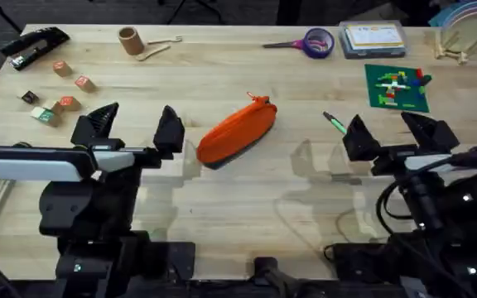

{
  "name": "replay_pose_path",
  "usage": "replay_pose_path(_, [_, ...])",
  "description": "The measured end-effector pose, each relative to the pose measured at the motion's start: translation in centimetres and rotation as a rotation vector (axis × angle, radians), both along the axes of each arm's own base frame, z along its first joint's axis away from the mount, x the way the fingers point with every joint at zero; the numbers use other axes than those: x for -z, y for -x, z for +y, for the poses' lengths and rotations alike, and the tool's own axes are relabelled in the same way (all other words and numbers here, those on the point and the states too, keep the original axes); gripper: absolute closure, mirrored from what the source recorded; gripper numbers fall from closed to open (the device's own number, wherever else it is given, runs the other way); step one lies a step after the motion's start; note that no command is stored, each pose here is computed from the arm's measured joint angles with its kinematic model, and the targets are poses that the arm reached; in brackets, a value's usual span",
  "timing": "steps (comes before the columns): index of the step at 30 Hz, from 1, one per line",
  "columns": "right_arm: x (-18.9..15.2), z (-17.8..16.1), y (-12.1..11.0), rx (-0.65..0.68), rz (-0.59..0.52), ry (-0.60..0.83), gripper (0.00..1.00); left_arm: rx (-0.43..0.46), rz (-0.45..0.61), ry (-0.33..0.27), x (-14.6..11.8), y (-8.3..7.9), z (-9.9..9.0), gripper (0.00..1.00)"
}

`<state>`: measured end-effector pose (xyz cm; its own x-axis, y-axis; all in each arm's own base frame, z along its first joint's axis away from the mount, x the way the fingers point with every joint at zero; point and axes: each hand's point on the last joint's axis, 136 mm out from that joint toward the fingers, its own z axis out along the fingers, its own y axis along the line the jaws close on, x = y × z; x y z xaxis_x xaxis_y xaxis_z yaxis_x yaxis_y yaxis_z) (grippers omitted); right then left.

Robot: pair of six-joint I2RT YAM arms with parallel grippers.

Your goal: Unzip the bag, pick up the pens from the table one at a time and place them inside, then zip the bag closed.

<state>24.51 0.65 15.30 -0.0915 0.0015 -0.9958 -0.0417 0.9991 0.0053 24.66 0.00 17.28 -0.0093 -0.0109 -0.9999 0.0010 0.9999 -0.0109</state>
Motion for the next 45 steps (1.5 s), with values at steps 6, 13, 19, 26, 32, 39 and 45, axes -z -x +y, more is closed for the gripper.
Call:
replay_pose_path(6, [0.0, 0.5, 0.4, -0.026, 0.039, -0.004, 0.004, 0.000, 0.012, 0.000, -0.1, 0.1, 0.0, 0.007])
replay_pose_path(13, [-1.0, 0.7, 1.7, -0.042, 0.116, -0.008, 0.004, -0.001, -0.043, 0.000, -3.9, 0.9, 0.0, 0.007])
replay_pose_path(19, [-6.7, 0.9, 3.0, -0.049, 0.068, -0.008, 0.003, -0.001, 0.001, 0.000, -8.1, 0.9, 0.0, 0.007])
replay_pose_path(26, [-9.5, 0.9, 2.7, -0.048, 0.172, -0.014, 0.003, 0.005, 0.072, 0.000, -11.5, -1.2, -0.1, 0.007])
replay_pose_path(32, [-12.0, 0.9, 1.8, -0.048, 0.302, -0.019, 0.003, 0.031, 0.144, 0.002, -13.1, -3.5, -0.6, 0.007])
replay_pose_path(39, [-13.6, 0.9, 0.4, -0.047, 0.409, -0.022, 0.003, 0.061, 0.280, 0.008, -13.4, -5.4, -1.1, 0.007])
replay_pose_path(45, [-14.1, 0.9, 0.1, -0.048, 0.437, -0.023, 0.003, 0.090, 0.313, 0.014, -14.8, -5.8, -1.6, 0.007])
